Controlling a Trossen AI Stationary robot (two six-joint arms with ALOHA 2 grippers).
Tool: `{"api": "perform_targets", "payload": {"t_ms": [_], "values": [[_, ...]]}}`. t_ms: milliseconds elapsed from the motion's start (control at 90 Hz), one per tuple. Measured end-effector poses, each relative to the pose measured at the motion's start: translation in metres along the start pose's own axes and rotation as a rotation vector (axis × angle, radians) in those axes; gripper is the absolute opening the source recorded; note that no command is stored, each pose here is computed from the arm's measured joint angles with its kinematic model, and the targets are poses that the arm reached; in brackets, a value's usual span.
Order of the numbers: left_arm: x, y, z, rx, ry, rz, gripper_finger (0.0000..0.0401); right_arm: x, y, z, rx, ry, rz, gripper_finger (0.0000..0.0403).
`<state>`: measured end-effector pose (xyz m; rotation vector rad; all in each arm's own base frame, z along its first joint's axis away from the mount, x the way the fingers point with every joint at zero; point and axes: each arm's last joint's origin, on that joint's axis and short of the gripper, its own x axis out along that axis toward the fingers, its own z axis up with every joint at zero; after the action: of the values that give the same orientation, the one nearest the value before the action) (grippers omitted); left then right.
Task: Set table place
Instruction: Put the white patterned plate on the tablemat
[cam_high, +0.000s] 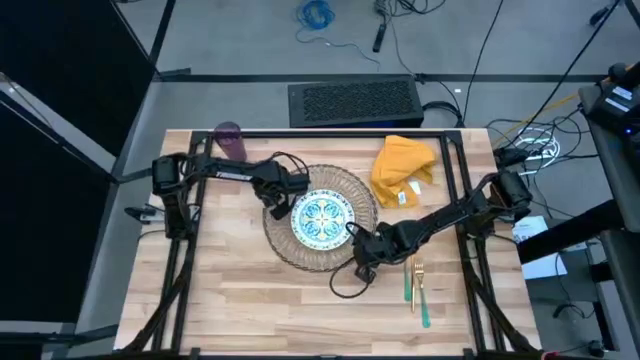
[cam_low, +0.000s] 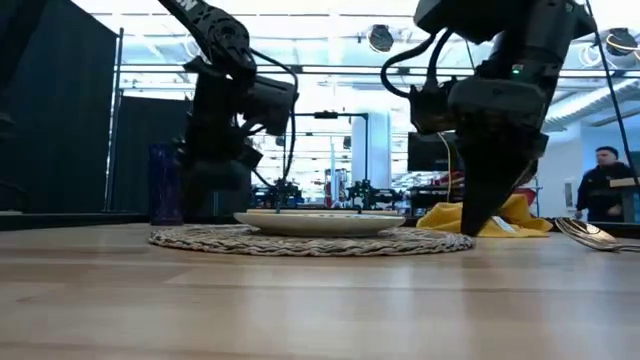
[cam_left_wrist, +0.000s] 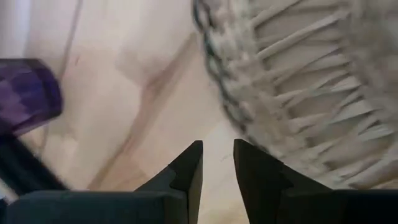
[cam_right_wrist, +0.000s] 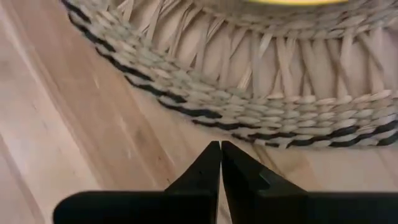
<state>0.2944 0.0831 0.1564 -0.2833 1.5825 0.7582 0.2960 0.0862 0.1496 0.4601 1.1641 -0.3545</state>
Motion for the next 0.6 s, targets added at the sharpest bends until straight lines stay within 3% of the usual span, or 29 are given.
{"api": "perform_targets", "payload": {"t_ms": [267,600], "values": [[-0.001,-0.005,0.01,-0.014,-0.09,-0.078,0.0073,0.004,-0.021,0.029,-0.007,-0.072,0.001,0.0],[0.003,-0.008,0.011,-0.063,-0.088,-0.085,0.0021,0.005,-0.042,0.059,-0.032,-0.18,0.023,0.0]]}}
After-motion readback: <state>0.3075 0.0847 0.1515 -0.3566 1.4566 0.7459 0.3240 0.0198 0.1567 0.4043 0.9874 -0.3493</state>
